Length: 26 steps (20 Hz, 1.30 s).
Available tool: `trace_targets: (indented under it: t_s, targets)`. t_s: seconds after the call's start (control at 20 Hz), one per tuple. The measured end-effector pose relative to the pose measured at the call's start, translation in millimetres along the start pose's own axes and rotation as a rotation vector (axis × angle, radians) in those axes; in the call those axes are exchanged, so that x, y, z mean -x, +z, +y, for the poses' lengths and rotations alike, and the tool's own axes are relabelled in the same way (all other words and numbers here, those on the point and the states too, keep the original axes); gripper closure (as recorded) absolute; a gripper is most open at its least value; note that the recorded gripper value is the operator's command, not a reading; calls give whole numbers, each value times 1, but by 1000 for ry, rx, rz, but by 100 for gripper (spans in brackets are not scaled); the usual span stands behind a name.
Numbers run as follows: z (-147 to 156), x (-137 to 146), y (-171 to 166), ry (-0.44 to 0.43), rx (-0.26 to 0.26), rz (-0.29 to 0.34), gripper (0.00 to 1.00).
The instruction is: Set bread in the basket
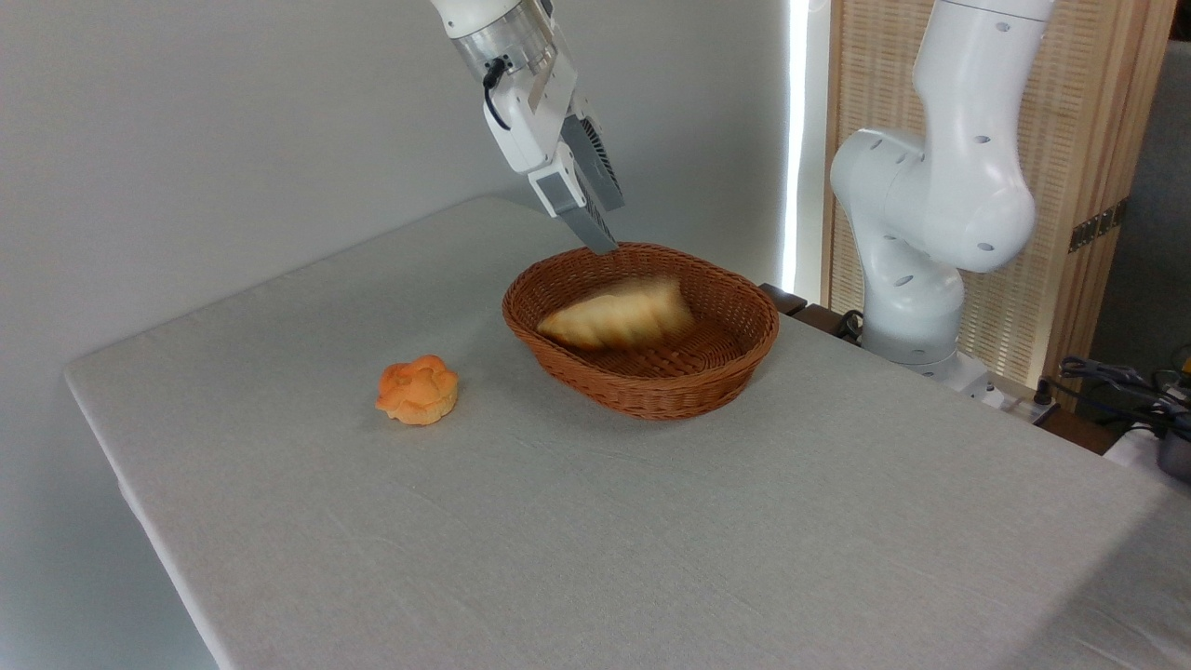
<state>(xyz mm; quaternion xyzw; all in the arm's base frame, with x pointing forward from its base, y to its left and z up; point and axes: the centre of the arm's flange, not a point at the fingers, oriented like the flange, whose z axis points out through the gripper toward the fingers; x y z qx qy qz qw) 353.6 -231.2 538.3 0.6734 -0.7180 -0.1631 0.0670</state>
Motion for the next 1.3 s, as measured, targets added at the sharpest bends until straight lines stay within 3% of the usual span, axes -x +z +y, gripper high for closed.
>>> trace_targets:
  t_s: [0.3, 0.5, 0.65, 0.85, 1.1, 1.3]
  targets:
    - [-3, 2, -2, -5, -17, 4, 0]
    - [-26, 24, -18, -62, -133, 68, 0]
    - [-60, 72, -28, -189, -207, 164, 0]
    - [-103, 129, -33, -413, -264, 266, 0]
    - [-138, 165, -27, -673, -292, 310, 0]
    - [-154, 171, -30, -875, -281, 328, 0]
